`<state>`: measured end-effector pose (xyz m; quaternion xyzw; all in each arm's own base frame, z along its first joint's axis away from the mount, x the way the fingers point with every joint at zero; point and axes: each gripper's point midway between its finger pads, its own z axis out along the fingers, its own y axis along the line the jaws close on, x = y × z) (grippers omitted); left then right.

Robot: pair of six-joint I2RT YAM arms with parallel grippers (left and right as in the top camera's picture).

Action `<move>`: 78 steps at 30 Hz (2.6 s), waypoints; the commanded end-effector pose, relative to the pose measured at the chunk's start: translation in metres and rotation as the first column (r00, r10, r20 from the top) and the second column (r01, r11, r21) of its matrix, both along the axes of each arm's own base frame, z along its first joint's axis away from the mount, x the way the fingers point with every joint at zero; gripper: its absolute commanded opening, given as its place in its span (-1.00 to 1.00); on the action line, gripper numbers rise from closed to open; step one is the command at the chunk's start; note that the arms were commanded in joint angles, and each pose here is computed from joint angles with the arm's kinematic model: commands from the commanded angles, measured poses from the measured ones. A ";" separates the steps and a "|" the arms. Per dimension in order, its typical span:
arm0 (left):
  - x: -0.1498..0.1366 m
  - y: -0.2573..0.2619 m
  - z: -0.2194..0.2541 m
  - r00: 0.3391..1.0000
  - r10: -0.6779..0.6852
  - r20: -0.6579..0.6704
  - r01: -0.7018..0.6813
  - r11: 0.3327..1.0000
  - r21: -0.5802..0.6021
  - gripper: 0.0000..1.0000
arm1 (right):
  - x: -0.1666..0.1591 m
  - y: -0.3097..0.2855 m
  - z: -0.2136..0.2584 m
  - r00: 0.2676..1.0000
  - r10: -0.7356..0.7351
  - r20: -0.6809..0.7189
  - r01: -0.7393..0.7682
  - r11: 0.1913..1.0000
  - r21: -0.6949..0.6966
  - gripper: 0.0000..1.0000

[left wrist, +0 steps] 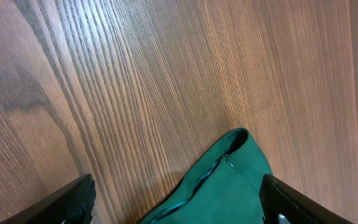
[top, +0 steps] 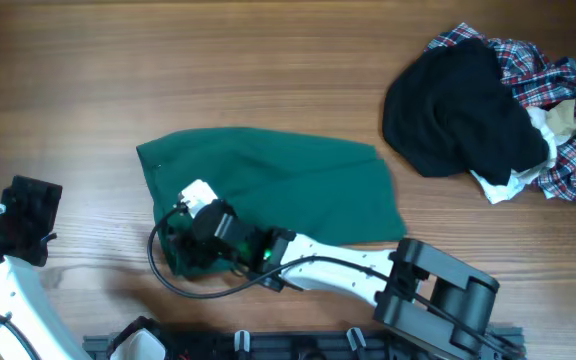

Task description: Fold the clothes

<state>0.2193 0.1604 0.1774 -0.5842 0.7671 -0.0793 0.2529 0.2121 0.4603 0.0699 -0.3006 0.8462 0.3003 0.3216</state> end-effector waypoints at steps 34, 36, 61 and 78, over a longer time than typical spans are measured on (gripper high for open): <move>0.105 -0.142 -0.120 0.503 -0.864 -0.034 0.852 0.502 -0.151 0.47 | 0.029 -0.194 0.102 0.968 -0.162 -0.189 0.131 0.977 -0.166 -0.91; 0.108 -0.141 -0.121 0.504 -0.863 -0.032 0.852 0.503 -0.145 0.52 | 0.029 -0.193 0.102 0.969 -0.162 -0.189 0.131 0.977 -0.166 -0.92; 0.107 -0.141 -0.152 0.446 -0.871 -0.207 0.868 0.477 -0.137 0.26 | 0.033 -0.193 0.104 0.971 -0.163 -0.175 0.136 0.978 -0.157 -0.91; 0.108 -0.177 -0.149 0.395 -0.900 -0.182 0.893 0.423 -0.153 -0.92 | 0.032 -0.192 0.105 0.970 -0.164 -0.178 0.138 0.979 -0.151 -0.91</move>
